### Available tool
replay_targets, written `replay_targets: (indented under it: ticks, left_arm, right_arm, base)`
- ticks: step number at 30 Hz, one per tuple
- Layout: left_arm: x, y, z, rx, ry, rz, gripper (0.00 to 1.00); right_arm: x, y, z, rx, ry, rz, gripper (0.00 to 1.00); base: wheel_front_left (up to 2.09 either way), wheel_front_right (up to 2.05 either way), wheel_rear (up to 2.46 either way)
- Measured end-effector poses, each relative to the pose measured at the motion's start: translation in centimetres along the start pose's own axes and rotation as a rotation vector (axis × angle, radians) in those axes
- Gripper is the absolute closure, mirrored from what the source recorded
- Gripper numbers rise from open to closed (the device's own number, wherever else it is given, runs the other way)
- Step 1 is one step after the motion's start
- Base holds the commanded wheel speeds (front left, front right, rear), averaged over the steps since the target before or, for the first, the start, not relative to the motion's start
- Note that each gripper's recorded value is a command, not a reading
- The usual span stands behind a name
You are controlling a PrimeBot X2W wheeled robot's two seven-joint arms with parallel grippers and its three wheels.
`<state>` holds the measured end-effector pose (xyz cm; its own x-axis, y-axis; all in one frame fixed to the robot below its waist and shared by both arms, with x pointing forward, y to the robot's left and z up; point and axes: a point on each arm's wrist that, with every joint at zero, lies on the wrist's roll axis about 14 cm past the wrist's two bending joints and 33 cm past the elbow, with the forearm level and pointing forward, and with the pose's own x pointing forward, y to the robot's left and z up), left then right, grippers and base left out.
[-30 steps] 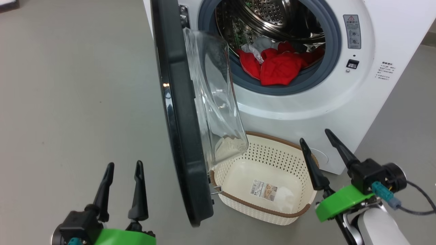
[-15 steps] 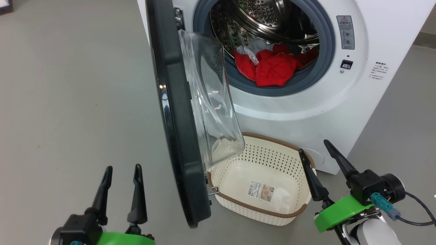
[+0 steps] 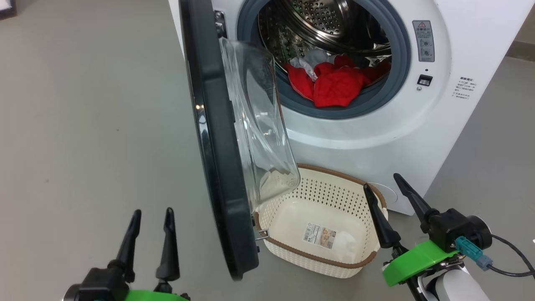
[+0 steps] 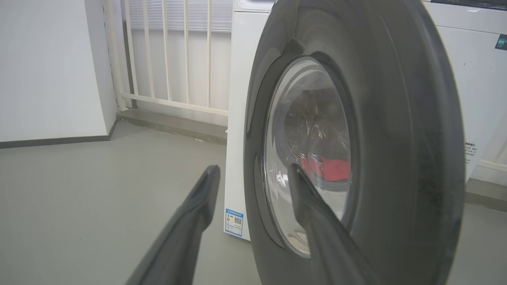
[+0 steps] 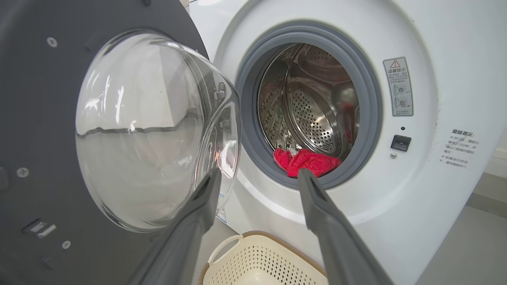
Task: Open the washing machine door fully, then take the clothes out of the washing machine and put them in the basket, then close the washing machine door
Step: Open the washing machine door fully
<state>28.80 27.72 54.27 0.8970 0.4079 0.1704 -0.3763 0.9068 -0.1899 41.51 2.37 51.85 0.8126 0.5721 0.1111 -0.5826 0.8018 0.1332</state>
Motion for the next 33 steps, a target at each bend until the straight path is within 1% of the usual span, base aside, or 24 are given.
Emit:
replay_targets:
  ticks: [1,6,13,16,19,21,24,28,33]
  left_arm:
    - [0.0,0.0,0.1,0.001,-0.002,0.002,1.0]
    - [0.3,-0.5,1.6,0.01,-0.052,-0.014,1.0]
    - [1.1,-2.1,6.8,-0.004,-0.216,-0.063,1.0]
    - [1.4,-3.5,9.8,-0.003,-0.311,-0.108,1.0]
    - [1.3,-6.1,12.4,-0.026,-0.397,-0.209,1.0]
    - [1.1,-7.5,13.2,-0.039,-0.423,-0.265,1.0]
    - [0.7,-9.7,13.0,-0.051,-0.416,-0.357,1.0]
    - [0.0,-12.7,10.7,-0.055,-0.334,-0.48,1.0]
    - [-0.1,-14.4,6.3,-0.05,-0.155,-0.537,1.0]
  right_arm:
    - [0.0,0.0,0.0,0.004,0.0,0.0,0.0]
    - [0.0,0.2,-0.2,0.01,0.005,0.004,0.0]
    - [-0.2,0.3,-0.1,0.012,0.007,0.005,0.0]
    - [-0.2,0.4,-0.2,0.014,0.007,0.006,0.0]
    - [-0.3,0.3,-0.1,0.023,0.007,0.003,0.0]
    - [-0.3,0.3,-0.1,0.029,0.006,0.0,0.0]
    - [-0.4,0.2,0.0,0.028,0.005,-0.003,0.0]
    - [-0.6,0.1,0.1,0.025,0.002,-0.009,0.0]
    - [-0.9,-0.3,0.1,0.024,0.003,-0.02,0.0]
  base:
    - [0.0,0.0,0.0]
    - [0.0,0.0,0.0]
    - [0.0,0.0,0.0]
    - [0.0,0.0,0.0]
    - [0.0,0.0,0.0]
    - [0.0,0.0,0.0]
    - [0.0,0.0,0.0]
    - [0.0,0.0,0.0]
    - [0.0,0.0,0.0]
